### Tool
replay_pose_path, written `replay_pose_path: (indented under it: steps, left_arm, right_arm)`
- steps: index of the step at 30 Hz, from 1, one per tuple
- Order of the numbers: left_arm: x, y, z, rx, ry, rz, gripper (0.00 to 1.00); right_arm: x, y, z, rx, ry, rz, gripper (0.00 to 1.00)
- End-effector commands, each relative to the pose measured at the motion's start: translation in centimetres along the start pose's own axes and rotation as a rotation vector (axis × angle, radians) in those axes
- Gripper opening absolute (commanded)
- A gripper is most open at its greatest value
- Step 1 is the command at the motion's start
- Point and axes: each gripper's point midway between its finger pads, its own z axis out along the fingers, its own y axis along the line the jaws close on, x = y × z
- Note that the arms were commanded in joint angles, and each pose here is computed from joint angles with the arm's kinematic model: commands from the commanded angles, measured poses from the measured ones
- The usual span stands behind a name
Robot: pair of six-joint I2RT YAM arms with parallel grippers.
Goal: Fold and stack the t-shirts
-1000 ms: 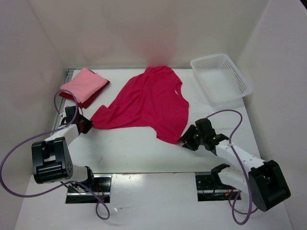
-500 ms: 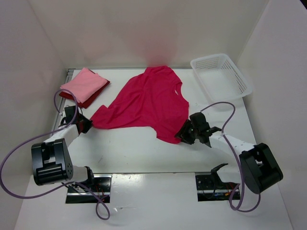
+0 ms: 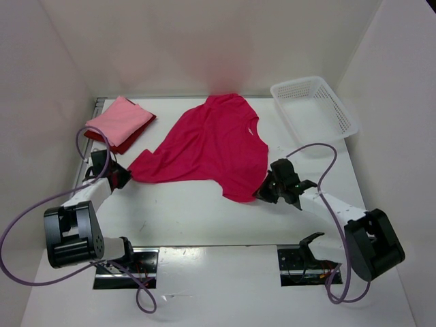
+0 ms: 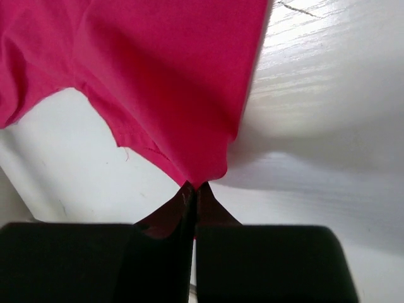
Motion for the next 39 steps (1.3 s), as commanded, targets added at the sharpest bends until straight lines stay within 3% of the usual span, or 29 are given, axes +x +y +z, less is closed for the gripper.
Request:
replay_pose_path:
  steps: [1, 2, 7, 12, 16, 20, 21, 23, 24, 26, 27, 31, 34, 35, 37, 38, 39]
  left_arm:
    - [-1.9, -2.4, -1.1, 0.081, -0.05, 0.03, 0.06]
    - [-2.1, -3.0, -1.5, 0.099, -0.047, 0.031, 0.0]
    - [-3.6, -6.6, -5.2, 0.182, -0.041, 0.127, 0.0]
    - [-7.3, -12.9, -12.3, 0.351, -0.075, 0.201, 0.0]
    - [-10.1, -16.5, -17.5, 0.457, -0.158, 0.249, 0.0]
    - [-15.6, -21.2, -27.2, 0.609, -0.364, 0.269, 0.02]
    - [-16.0, -21.9, -28.6, 0.641, -0.371, 0.279, 0.03]
    - [-17.0, -23.3, -30.5, 0.693, -0.39, 0.272, 0.03]
    - [-17.7, -24.5, -33.1, 0.761, -0.412, 0.269, 0.03]
    - [-19.3, -25.1, -34.1, 0.789, -0.43, 0.25, 0.03]
    - [-19.6, -25.7, -34.8, 0.816, -0.421, 0.244, 0.03]
    - [-21.8, -27.0, -34.7, 0.845, -0.463, 0.209, 0.03]
    - [-22.0, -26.0, -28.1, 0.734, -0.419, 0.164, 0.03]
    - [-21.0, -26.5, -26.4, 0.727, -0.391, 0.177, 0.03]
    - [-19.7, -25.8, -20.0, 0.613, -0.339, 0.17, 0.03]
    - [-18.3, -26.6, -18.4, 0.614, -0.29, 0.185, 0.03]
    - [-17.7, -26.8, -16.8, 0.592, -0.263, 0.186, 0.03]
  right_arm:
    - [-1.3, 1.9, -2.0, -0.027, -0.046, -0.023, 0.0]
    - [-1.9, 2.8, -2.7, -0.046, -0.06, -0.026, 0.0]
    - [-5.2, 7.9, -8.7, -0.148, -0.166, -0.088, 0.0]
    - [-8.8, 12.4, -15.4, -0.182, -0.276, -0.169, 0.0]
    - [-14.0, 18.2, -23.8, -0.252, -0.479, -0.235, 0.0]
    - [-17.9, 22.1, -31.7, -0.296, -0.671, -0.297, 0.0]
    - [-18.6, 23.4, -35.6, -0.347, -0.738, -0.3, 0.0]
    - [-19.7, 24.6, -37.6, -0.354, -0.787, -0.31, 0.0]
    - [-20.0, 25.8, -41.7, -0.418, -0.862, -0.322, 0.0]
    - [-21.1, 26.4, -42.8, -0.399, -0.899, -0.344, 0.0]
    - [-21.5, 27.0, -45.9, -0.445, -0.971, -0.338, 0.0]
    - [-23.3, 28.5, -44.3, -0.424, -0.99, -0.345, 0.0]
    - [-25.7, 29.1, -37.3, -0.316, -0.922, -0.403, 0.0]
    - [-26.1, 29.9, -35.2, -0.351, -0.869, -0.435, 0.0]
    - [-30.3, 28.0, -30.3, -0.293, -0.809, -0.405, 0.0]
    - [-31.6, 28.2, -29.4, -0.315, -0.806, -0.397, 0.0]
    - [-33.0, 27.6, -25.7, -0.287, -0.752, -0.392, 0.0]
